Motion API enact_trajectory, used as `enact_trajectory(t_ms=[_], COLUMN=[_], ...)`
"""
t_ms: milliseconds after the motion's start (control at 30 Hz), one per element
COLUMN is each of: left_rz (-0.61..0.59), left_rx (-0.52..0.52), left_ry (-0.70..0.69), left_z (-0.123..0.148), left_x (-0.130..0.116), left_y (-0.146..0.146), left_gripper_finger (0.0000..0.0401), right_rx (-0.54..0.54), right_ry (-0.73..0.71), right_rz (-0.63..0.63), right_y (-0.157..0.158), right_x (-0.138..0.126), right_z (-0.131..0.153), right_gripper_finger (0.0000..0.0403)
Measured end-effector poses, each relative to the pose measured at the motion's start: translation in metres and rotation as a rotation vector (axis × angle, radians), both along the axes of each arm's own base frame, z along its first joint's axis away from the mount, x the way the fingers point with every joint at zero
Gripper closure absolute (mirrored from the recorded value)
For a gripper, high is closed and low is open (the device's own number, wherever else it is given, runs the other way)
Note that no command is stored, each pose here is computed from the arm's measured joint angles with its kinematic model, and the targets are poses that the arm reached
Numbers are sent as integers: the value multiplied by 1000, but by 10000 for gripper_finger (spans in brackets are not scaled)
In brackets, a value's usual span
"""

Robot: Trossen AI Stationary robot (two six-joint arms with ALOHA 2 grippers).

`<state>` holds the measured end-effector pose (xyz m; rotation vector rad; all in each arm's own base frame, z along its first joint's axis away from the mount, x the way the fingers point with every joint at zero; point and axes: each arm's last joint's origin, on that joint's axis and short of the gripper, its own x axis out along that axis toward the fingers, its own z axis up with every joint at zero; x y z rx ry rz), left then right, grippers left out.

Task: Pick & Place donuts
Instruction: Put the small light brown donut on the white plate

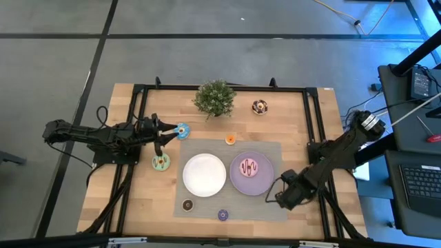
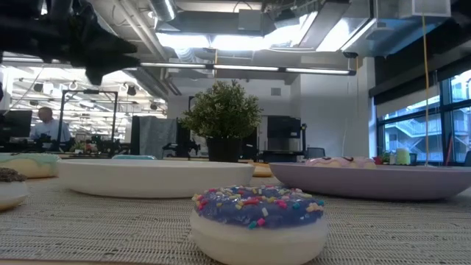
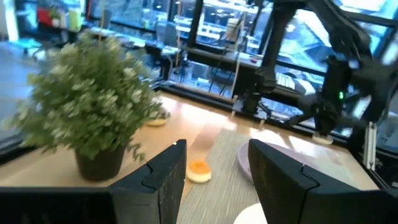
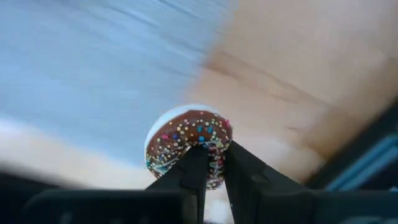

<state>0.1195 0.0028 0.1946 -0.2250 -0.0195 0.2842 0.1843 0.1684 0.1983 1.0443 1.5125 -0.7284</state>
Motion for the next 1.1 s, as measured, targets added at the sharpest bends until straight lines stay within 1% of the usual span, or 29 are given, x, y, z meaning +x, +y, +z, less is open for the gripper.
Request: enact_trajectory(t_ms=[100, 167, 300, 367, 433, 500, 567, 667, 733, 867, 1000, 1100], left_rz=[-37, -60, -135, -173, -203, -227, -250, -297, -328, -420, -513, -553], left_rx=[45, 85, 218, 299, 382, 456, 529, 598, 623, 652, 642, 630], left_ry=[-1, 30, 95, 128, 157, 176, 189, 207, 208, 220, 242, 233], left_z=[2, 8, 30, 43, 58, 74, 89, 106, 114, 115, 105, 102], left_x=[9, 16, 38, 51, 66, 81, 94, 113, 124, 144, 160, 167], left_y=[-2, -3, -6, -10, -14, -19, -25, -33, -37, -46, -51, -53], left_gripper_finger=[232, 232, 232, 232, 232, 233, 233, 233, 233, 233, 233, 233], right_rx=[33, 21, -116, -185, -229, -249, -232, -158, -95, -7, 29, 55], right_ry=[-181, -323, -595, -696, -775, -831, -866, -896, -900, -915, -951, -980], right_rz=[18, 24, 46, 76, 110, 136, 168, 211, 230, 280, 299, 302], right_y=[-19, -34, -67, -80, -92, -101, -108, -115, -118, -122, -125, -128], right_x=[17, 26, 42, 51, 61, 72, 82, 97, 106, 121, 131, 136], right_z=[36, 62, 109, 127, 139, 145, 146, 141, 136, 126, 123, 122], right_gripper_finger=[350, 350, 350, 350, 350, 350, 350, 350, 350, 350, 350, 350])
